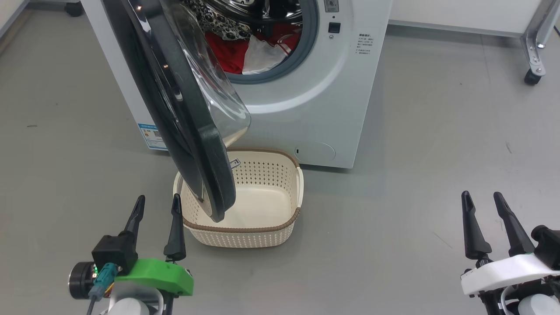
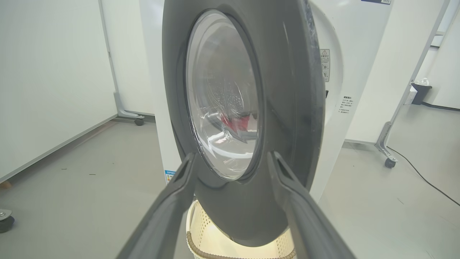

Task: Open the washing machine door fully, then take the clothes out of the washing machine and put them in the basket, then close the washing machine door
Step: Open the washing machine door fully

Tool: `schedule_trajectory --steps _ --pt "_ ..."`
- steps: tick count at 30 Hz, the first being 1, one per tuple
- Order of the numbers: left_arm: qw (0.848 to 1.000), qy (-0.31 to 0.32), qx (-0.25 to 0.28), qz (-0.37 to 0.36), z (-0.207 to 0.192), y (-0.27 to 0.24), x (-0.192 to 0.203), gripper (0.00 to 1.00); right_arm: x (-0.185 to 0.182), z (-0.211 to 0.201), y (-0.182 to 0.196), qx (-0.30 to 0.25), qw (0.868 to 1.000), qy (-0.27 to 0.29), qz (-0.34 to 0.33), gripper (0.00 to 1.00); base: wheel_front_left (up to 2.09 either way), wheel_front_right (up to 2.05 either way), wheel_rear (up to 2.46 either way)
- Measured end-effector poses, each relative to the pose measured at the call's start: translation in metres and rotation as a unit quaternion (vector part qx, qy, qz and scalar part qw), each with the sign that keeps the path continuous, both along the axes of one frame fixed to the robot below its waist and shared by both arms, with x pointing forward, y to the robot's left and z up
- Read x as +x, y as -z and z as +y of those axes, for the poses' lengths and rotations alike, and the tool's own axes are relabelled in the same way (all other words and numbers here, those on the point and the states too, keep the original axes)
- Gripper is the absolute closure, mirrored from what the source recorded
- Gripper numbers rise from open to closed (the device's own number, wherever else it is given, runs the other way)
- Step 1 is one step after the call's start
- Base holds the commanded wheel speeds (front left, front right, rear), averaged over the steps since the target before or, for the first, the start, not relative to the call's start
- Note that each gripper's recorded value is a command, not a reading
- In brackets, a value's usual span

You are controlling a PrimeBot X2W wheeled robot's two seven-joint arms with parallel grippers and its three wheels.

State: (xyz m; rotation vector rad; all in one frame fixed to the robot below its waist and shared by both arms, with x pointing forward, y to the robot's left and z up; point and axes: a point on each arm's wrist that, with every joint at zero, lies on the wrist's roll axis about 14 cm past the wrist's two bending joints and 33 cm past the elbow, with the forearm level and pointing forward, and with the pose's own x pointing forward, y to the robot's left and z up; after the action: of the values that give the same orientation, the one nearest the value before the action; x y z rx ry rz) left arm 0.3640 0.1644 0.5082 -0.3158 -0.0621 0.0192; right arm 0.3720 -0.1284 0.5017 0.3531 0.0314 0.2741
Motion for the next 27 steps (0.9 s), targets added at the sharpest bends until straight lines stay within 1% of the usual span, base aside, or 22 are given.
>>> schedule_trajectory --steps 27 --pt "1.000 0.012 0.000 0.009 -0.0073 0.0065 0.0082 0.00 -0.0075 -0.0035 0.0074 -0.002 1.000 0.005 0.005 0.00 0.00 0.00 0.00"
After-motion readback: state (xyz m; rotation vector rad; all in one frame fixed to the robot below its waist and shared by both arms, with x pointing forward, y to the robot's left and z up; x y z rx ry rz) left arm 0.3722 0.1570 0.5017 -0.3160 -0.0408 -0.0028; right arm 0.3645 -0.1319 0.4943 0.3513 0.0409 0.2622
